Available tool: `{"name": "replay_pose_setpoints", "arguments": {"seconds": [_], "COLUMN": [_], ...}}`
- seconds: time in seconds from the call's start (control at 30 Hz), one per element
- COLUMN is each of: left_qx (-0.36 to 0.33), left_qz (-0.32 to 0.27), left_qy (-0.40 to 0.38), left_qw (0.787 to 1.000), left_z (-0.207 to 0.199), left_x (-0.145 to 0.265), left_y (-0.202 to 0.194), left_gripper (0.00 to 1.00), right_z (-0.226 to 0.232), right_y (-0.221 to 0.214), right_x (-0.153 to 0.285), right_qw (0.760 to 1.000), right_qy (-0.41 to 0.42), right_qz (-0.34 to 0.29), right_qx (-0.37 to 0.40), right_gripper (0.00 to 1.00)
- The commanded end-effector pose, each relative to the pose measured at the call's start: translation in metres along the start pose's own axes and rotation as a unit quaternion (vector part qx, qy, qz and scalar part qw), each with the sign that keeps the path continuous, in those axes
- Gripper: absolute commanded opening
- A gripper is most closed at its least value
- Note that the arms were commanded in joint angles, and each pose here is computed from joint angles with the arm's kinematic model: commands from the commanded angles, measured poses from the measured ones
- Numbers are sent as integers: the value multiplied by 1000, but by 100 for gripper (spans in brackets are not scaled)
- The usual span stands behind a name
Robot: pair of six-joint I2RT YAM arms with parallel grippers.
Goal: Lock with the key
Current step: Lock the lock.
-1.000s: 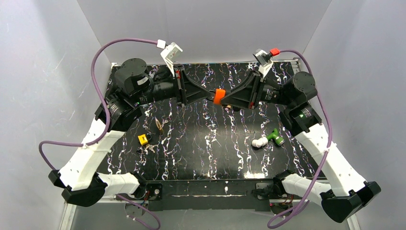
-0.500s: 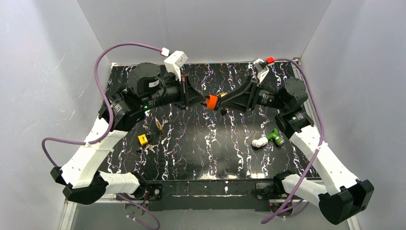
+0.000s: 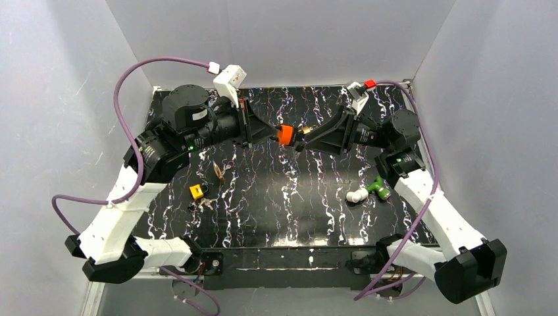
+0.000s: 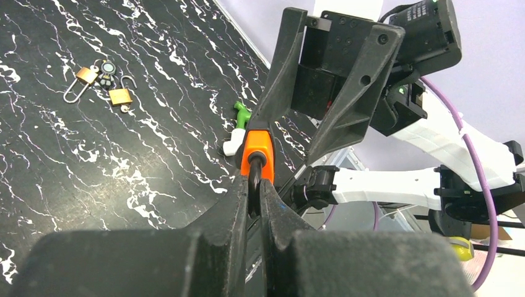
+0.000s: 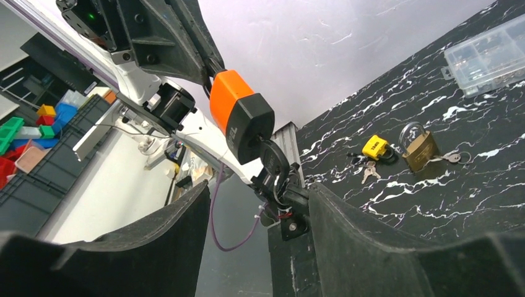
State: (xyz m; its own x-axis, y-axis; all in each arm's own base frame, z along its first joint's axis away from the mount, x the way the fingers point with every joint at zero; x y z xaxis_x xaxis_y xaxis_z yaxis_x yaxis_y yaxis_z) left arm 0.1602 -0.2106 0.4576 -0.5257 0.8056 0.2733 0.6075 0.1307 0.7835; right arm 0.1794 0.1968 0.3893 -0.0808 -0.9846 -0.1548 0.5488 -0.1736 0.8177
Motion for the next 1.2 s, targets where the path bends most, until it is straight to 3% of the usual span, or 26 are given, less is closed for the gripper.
{"name": "replay_pose_setpoints", "arguments": {"seconds": [0.0,0.4,0.7,1.17], "left_qx": [0,11,21,6], "left_qz": [-33,-21,-24,-41], "left_qy": [-33,-41,-40,-9], "left_qw": [999,999,999,999], "left_z": [-14,-12,-5,13], "left_x": [10,3,5,26], "left_y": [17,17,18,23], "left_gripper": [0,0,0,0], "right_z": [13,10,4,-25], "right_y": [12,15,10,2], "right_x": [-2,-14,-15,10], "right_qw": [999,998,999,1000], "right_qy": [28,44,40,9], "right_qz": [-3,8,10,2], "right_qx": [35,32,23,-7], "right_gripper": [64,54,3,1]}}
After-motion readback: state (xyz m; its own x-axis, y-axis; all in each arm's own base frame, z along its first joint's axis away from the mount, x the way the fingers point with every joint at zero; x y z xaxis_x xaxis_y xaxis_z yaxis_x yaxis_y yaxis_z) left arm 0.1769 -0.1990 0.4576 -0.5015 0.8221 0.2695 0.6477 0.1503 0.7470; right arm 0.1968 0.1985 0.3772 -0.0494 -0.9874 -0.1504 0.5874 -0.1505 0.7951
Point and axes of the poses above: each gripper's point midway between its finger pads, its own x axis back along the fingers, its own z axis along the line the jaws close on, y = z × x, the point moved 7 cm from there along x, back along the fingers, and after that the axes turned 4 degrees about x, right-handed, at the moved point
